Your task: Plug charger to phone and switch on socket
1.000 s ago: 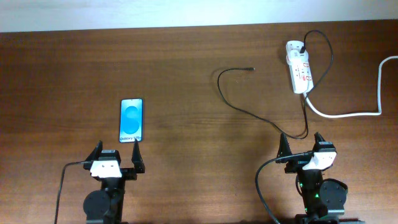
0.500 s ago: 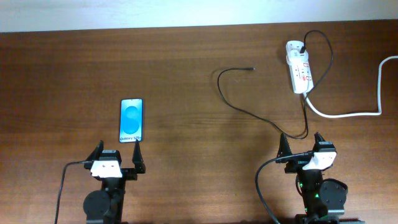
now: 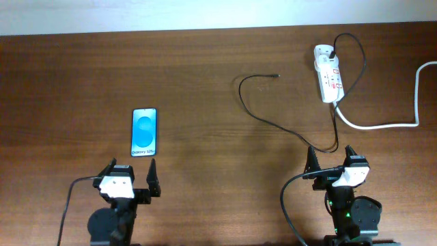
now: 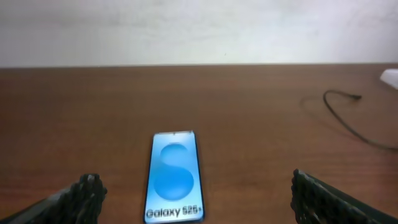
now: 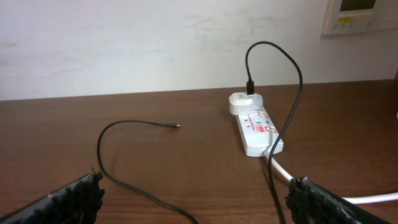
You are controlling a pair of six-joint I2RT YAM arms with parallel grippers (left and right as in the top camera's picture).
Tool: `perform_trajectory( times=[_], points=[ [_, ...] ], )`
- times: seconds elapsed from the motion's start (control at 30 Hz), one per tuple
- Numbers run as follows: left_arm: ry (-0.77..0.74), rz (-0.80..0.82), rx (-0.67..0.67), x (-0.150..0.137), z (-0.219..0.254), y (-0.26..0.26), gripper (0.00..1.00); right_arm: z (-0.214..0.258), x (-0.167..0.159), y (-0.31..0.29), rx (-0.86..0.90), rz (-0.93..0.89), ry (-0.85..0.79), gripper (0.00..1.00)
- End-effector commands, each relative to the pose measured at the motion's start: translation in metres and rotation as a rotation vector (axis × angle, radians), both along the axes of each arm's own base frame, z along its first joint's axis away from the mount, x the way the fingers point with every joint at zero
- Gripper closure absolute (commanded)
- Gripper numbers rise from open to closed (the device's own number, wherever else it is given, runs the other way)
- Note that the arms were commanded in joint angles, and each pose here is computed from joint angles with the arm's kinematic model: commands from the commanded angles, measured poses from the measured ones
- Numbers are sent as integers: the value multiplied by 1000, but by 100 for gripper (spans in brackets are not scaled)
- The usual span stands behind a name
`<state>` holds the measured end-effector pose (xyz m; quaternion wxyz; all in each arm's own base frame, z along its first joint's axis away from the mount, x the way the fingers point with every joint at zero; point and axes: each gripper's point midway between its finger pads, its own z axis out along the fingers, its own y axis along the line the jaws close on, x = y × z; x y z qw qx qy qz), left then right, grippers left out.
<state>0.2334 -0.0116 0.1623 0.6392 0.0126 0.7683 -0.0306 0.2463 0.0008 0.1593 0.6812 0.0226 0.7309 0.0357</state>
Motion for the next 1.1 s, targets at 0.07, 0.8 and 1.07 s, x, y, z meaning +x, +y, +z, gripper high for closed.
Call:
perform_trajectory(
  times=[0.07,0.8,1.07],
  points=[
    [-40,-27,6,-7,29,-4,1,-3,0,0,3,-4,6,2],
    [255,-88,-19,-1,39,-15,1,-3,0,0,3,-4,6,2],
    [454,-82,-25,19,54,-14,1,-3,0,0,3,-4,6,2]
  ],
)
